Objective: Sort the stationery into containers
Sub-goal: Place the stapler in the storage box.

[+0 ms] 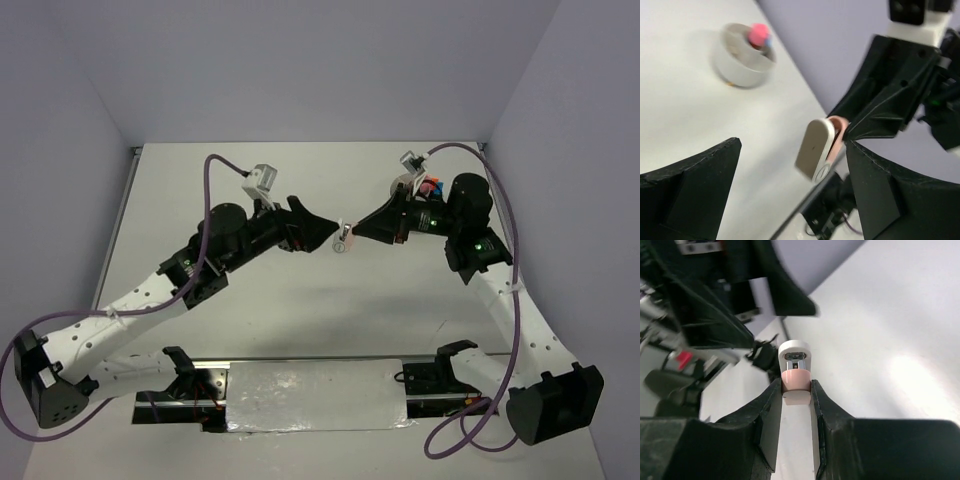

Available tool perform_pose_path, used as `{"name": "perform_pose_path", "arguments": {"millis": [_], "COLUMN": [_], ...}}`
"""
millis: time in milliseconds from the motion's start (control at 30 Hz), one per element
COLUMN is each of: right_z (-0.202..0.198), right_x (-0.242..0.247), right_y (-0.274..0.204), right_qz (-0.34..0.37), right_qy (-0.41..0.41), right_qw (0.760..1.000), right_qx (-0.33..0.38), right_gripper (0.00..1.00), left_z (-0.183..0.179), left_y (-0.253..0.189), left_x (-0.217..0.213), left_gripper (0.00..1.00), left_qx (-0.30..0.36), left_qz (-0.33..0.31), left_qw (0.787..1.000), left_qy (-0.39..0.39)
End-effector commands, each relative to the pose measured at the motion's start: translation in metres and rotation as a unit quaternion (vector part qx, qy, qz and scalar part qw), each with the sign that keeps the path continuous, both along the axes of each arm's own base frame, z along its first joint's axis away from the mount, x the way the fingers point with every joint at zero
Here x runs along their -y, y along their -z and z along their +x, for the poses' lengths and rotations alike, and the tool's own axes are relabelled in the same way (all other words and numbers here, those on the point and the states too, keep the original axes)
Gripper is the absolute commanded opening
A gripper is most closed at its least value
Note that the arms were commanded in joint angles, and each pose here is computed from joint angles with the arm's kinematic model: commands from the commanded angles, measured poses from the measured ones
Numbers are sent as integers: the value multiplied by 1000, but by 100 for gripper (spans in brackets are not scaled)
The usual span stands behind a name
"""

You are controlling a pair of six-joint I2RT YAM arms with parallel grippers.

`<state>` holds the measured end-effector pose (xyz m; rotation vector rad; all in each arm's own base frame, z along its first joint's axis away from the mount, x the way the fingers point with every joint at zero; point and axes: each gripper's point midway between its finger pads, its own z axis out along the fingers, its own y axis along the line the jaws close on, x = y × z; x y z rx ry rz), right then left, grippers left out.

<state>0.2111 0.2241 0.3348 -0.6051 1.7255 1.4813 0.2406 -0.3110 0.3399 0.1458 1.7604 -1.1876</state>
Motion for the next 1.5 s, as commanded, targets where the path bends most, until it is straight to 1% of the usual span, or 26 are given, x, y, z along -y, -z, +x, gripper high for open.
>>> {"name": "perform_pose_path", "arguments": {"millis": [0,33,100,133,200,233,267,300,333,367,400,433,467,500,533,567,600,633,667,767,800,933,1200,1300,1333,1467], "right_z": [31,48,63,80,98,116,128,135,144,140,139,138,135,135,133,128,131,131,131,141,144,159,181,189,192,199], "right_x": [21,32,47,62,83,110,125,140,174,189,197,202,212,215,220,230,232,233,236,233,234,229,220,216,212,211], "right_y": [12,20,28,34,40,47,56,61,68,80,85,88,96,99,101,102,104,105,106,98,102,108,126,135,136,144], "right_qz": [-70,-97,-130,-153,-179,-205,-220,-219,-235,-248,-218,-206,-203,-170,-158,-160,-126,-112,-90,-46,-48,-34,-26,-26,-22,-21], "right_qy": [89,134,181,229,289,359,396,441,526,564,603,624,651,677,697,726,745,757,775,787,794,800,801,795,791,791], "right_qw": [993,986,975,961,940,910,891,870,815,781,752,735,707,683,660,626,600,582,551,531,519,495,480,484,491,490], "right_qx": [14,28,29,38,41,30,10,-29,-60,-105,-149,-167,-185,-215,-230,-237,-262,-274,-295,-310,-314,-338,-358,-364,-364,-365], "right_gripper": [0,0,0,0,0,0,0,0,0,0,0,0,0,0,0,0,0,0,0,0,0,0,0,0,0,0], "left_z": [23,24,24,23,22,21,20,19,19,19,17,17,16,13,12,11,7,6,3,0,-3,-7,-16,-17,-18,-21], "left_y": [-10,-15,-16,-21,-22,-23,-28,-20,-17,-21,-10,-8,-5,-4,-1,5,4,6,11,17,17,19,13,12,12,11], "left_x": [-53,-66,-80,-88,-93,-95,-96,-98,-100,-103,-106,-108,-108,-108,-108,-107,-104,-104,-102,-99,-98,-97,-102,-105,-105,-102], "left_gripper": [99,99,99,99,99,99,99,99,99,99,99,99,99,99,99,99,99,99,99,99,100,99,99,99,99,99], "left_qx": [-2,1,3,10,14,18,21,11,8,8,-5,-6,-9,-9,-11,-15,-15,-16,-21,-24,-23,-21,4,11,11,17], "left_qz": [32,28,36,37,46,55,57,76,89,94,118,127,133,135,135,138,132,130,132,132,131,137,156,164,164,169], "left_qw": [990,985,981,978,978,978,978,977,975,974,971,970,970,970,971,972,975,975,977,979,980,981,981,980,980,981], "left_qy": [-139,-168,-191,-203,-204,-202,-201,-201,-202,-206,-206,-207,-204,-200,-196,-190,-181,-177,-168,-156,-148,-135,-115,-115,-113,-98]}}
